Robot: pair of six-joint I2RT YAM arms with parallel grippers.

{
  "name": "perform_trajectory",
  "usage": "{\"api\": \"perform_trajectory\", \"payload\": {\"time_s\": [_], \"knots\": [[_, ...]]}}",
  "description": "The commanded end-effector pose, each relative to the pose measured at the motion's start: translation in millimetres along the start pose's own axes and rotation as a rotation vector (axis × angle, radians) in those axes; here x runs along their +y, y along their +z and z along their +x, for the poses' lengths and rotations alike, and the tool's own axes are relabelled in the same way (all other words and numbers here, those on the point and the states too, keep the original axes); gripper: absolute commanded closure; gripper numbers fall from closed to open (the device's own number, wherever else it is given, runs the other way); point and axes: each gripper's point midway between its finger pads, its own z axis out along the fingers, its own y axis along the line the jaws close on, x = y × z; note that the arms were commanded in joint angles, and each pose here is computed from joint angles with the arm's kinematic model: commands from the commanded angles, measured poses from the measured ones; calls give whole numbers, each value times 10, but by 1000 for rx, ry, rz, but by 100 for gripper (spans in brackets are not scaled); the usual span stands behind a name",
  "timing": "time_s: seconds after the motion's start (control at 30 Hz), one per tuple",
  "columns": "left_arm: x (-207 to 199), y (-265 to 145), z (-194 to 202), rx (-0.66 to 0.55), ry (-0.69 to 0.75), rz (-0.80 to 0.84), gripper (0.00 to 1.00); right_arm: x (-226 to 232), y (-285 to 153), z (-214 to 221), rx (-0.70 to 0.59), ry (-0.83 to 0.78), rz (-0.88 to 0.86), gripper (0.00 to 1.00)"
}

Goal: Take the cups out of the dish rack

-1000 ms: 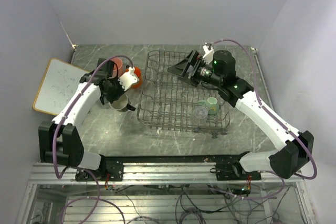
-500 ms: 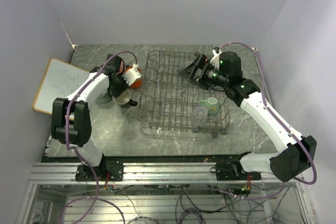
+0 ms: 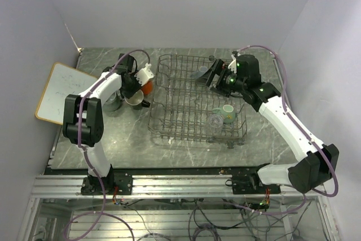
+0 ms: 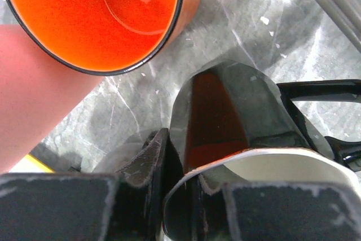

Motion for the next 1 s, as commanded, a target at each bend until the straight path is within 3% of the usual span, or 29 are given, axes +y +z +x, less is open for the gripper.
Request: {"api": "perform_trajectory", "payload": {"time_s": [0.0,0.07,0.17,0.27,0.6,0.7,0.97], "knots": [[168,-10,-267,-71,8,-55,68,-60,20,-187,-41,-51,58,12],[229,-68,-320,-87,2,-80,55,-118,41,-245,-56,-71,95,12],[315,-276,-458,-124,-13,-106,44,-289,104,-352,-84,-112,190,12],[306,-497,-545,-168,3,-106,21,-490,228,-438,-100,-155,283,12],[205,-1505,-755,-298,9,-134,19,-1052,839,-745,-137,-216,551,16],[77,-1735,-750,-327,3,-111,10,-1112,1137,-776,-138,-225,588,16],[-297,-1815,-471,-307,6,-36,9,-1097,1818,-583,-109,-306,692,15]]}}
